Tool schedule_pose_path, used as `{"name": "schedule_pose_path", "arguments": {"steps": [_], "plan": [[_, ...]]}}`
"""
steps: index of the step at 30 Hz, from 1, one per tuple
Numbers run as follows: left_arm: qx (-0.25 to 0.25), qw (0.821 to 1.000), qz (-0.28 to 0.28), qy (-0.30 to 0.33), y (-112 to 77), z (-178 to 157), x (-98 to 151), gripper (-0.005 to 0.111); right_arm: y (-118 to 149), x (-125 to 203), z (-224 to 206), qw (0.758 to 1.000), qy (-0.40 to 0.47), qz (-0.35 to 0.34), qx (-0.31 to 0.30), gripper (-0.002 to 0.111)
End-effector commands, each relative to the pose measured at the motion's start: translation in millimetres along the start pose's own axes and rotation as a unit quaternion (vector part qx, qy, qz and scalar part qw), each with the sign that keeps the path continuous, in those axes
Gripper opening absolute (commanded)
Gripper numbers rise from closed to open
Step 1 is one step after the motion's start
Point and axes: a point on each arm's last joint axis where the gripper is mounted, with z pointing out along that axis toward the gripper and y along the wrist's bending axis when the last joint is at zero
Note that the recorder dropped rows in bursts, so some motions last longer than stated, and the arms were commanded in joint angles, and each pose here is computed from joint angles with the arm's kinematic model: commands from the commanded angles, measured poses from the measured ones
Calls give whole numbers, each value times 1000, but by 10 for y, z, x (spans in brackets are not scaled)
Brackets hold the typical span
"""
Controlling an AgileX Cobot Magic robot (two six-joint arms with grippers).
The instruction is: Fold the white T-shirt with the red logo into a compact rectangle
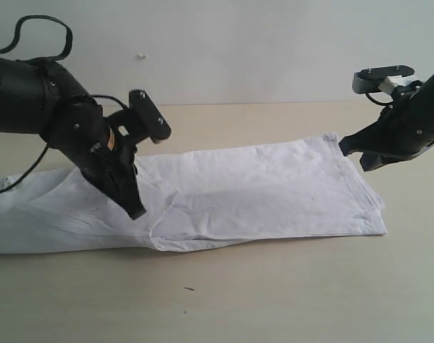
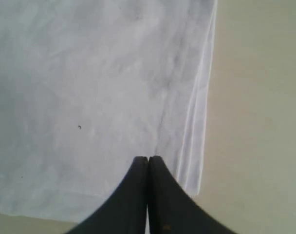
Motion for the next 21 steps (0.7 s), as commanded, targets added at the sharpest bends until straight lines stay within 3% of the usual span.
{"name": "schedule_pose_path", "arguments": {"steps": [1, 5, 10, 16, 21], "plan": [[55, 996, -36, 55, -46, 188, 159, 25, 8, 15, -5, 1000, 3, 7, -7, 0], [68, 988, -81, 113, 15, 389, 374, 48, 15, 23, -5, 1000, 8, 8, -11, 0], [80, 981, -67, 164, -22, 451, 586, 42, 12, 15, -5, 1000, 4, 8, -10, 0], [108, 983, -49, 142, -123, 162, 459, 40, 15, 6, -5, 1000, -1, 13, -11, 0], [149, 961, -37, 232, -243, 82, 651, 40, 21, 5, -5, 1000, -2, 18, -15, 0]]}}
